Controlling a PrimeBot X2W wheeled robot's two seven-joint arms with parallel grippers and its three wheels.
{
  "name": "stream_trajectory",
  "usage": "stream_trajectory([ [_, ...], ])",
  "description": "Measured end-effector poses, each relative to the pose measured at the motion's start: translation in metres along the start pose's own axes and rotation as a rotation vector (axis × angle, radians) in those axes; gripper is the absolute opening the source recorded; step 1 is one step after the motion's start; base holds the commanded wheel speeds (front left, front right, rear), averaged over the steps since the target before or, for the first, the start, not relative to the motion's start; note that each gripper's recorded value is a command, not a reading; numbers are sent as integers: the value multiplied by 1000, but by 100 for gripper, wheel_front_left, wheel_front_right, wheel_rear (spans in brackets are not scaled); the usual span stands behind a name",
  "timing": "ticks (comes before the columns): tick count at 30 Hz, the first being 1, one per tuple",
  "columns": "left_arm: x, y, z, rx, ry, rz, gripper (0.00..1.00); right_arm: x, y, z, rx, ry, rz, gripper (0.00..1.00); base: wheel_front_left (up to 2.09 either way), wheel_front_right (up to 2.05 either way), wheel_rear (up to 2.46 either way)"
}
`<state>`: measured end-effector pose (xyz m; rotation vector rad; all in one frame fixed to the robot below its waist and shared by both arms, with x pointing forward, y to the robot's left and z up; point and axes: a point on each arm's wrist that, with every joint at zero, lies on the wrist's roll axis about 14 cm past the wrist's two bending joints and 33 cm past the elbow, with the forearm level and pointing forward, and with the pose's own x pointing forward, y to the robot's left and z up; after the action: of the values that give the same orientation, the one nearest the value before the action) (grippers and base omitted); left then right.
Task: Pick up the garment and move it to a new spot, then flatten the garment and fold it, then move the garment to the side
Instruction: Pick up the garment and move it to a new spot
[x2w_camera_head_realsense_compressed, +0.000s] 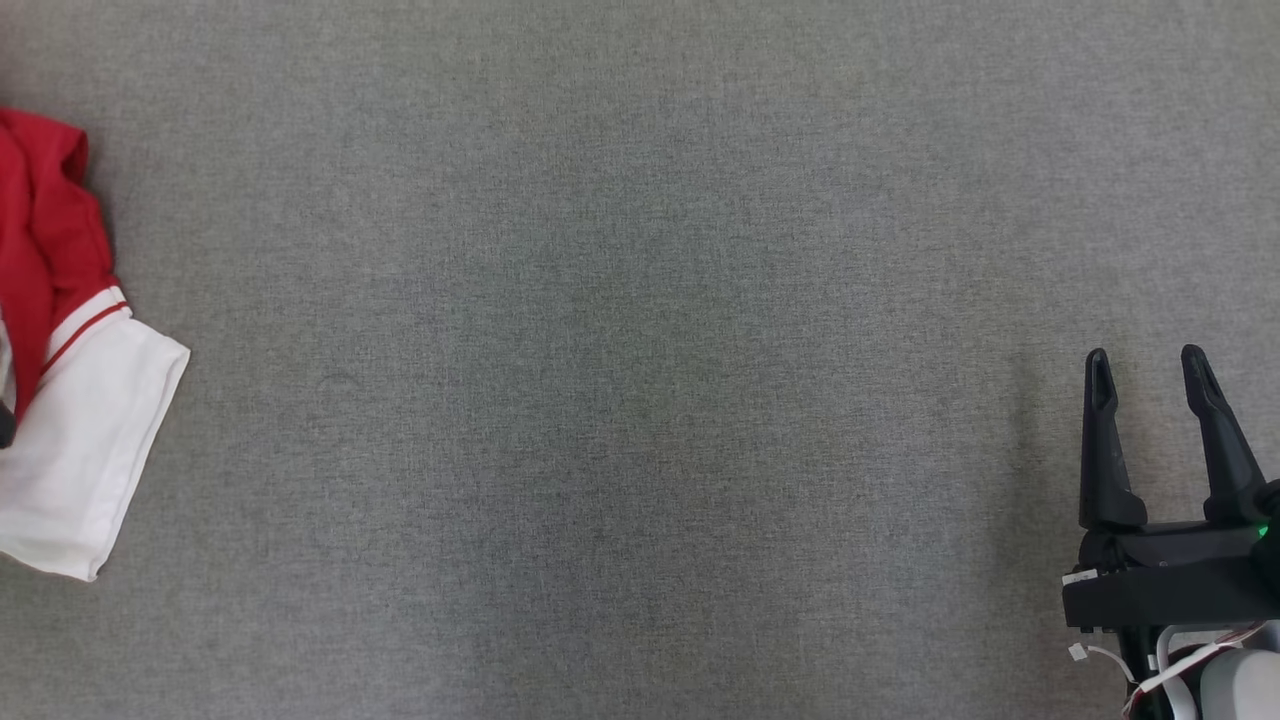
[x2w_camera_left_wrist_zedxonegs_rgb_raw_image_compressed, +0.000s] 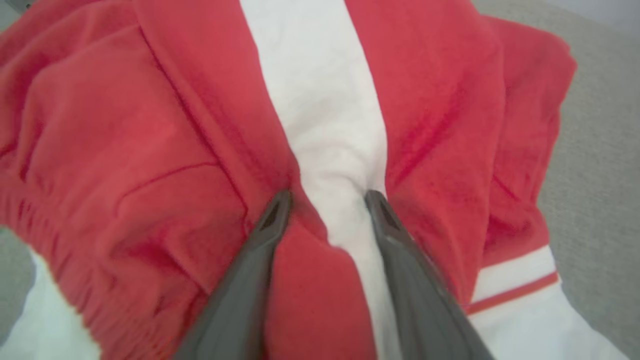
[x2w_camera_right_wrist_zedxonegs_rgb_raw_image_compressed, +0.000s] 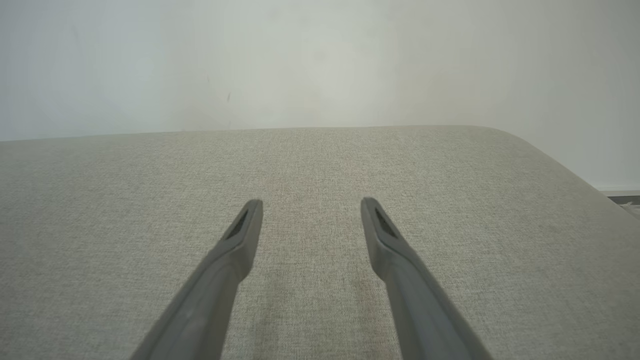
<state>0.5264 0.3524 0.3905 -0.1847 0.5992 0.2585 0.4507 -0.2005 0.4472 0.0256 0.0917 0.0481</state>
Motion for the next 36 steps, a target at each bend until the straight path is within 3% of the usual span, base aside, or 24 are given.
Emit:
stream_trajectory([
  [1,0,0,-1,7,1,1,0,0,0,1,0,-2,1,100,0,0,0],
  [7,-8,0,22,36,-148,-3,0,-2,1,6,2,-14,2,100,0,0,0],
  [10,-18,-1,60,48,-293,-11,0,-4,3,10,7,-26,4,100,0,0,0],
  [11,-30,-5,91,57,-411,-25,0,-5,5,13,14,-35,7,100,0,0,0],
  [16,-73,-27,179,126,-670,-84,0,-12,12,18,47,-53,14,100,0,0,0],
  [22,-150,-91,267,196,-943,-245,0,-24,16,26,85,-85,13,100,0,0,0],
  [26,-204,-151,301,230,-1067,-400,0,-33,14,31,106,-104,-3,100,0,0,0],
  [32,-254,-240,300,243,-1122,-633,0,-50,2,31,131,-116,-51,100,0,0,0],
  [36,-265,-293,268,200,-1076,-797,0,-64,-13,30,136,-118,-101,100,0,0,0],
])
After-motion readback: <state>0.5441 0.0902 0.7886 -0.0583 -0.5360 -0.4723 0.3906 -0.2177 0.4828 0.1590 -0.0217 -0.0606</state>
